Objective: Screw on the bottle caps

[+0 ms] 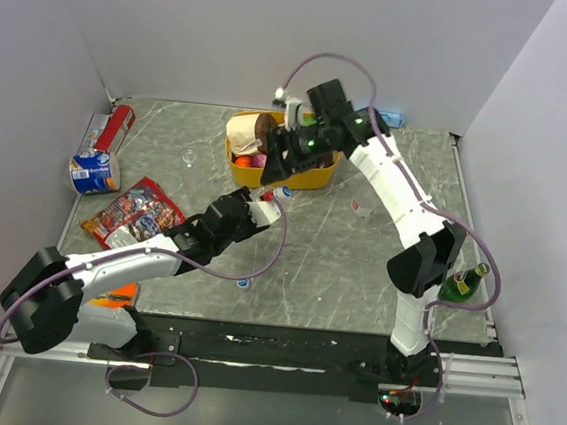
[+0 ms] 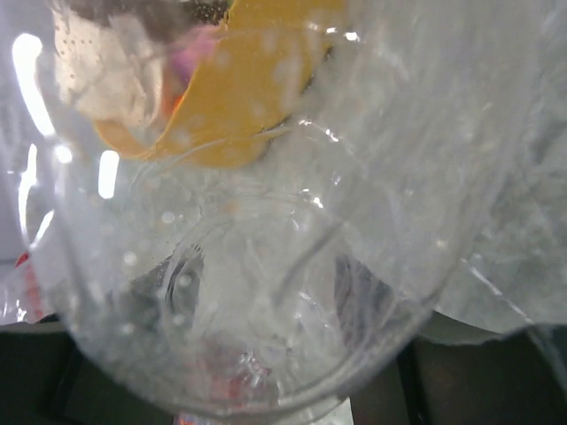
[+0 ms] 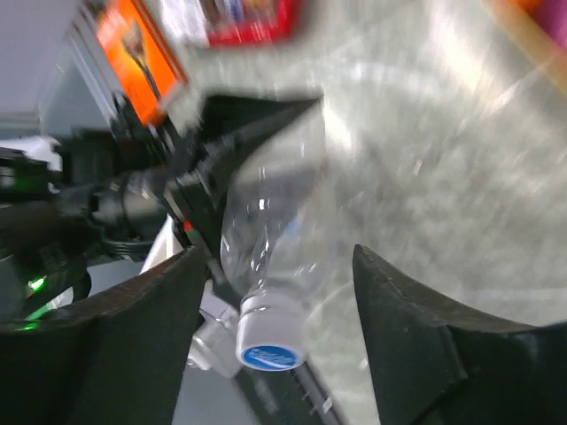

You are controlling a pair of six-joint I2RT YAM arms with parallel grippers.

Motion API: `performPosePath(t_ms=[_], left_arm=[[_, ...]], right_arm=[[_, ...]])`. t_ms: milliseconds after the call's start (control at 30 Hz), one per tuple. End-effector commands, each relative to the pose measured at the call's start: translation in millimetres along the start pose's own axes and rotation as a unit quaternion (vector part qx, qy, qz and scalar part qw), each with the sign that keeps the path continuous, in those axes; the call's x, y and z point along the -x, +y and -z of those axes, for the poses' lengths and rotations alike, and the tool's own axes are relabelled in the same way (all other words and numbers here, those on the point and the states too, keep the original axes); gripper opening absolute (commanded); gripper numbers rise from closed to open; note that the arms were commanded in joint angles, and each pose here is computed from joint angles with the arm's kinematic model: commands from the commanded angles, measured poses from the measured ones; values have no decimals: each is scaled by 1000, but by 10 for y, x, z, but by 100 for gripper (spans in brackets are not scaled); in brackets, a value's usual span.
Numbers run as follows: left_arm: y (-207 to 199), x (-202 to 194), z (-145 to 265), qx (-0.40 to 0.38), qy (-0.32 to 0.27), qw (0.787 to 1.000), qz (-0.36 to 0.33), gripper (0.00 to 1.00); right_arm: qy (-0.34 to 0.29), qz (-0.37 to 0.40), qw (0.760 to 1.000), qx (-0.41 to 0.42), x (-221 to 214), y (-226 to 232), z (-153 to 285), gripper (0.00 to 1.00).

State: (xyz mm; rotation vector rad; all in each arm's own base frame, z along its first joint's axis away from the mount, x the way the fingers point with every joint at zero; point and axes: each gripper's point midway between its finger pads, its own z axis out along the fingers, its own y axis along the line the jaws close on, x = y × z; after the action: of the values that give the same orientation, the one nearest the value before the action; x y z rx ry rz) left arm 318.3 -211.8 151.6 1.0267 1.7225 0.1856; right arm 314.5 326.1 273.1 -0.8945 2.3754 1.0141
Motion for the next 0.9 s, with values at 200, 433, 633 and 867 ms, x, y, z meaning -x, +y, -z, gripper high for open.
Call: performPosePath(t_ms=[200, 433, 633, 867], left_arm=[[-858, 266, 801, -364, -139, 918, -76, 1], [-987, 235, 874, -453, -132, 877, -96, 1], [-949, 325, 831, -444, -152, 877, -104, 1], [-913, 409, 797, -438, -163, 878, -106, 1]], right_arm=[[-139, 439, 883, 88, -49, 458, 1113, 76], [-60, 682, 726, 69, -856, 639, 865, 70], [-40, 706, 702, 83, -952, 719, 677, 67], [-37, 719, 685, 110, -960, 838, 572, 64]])
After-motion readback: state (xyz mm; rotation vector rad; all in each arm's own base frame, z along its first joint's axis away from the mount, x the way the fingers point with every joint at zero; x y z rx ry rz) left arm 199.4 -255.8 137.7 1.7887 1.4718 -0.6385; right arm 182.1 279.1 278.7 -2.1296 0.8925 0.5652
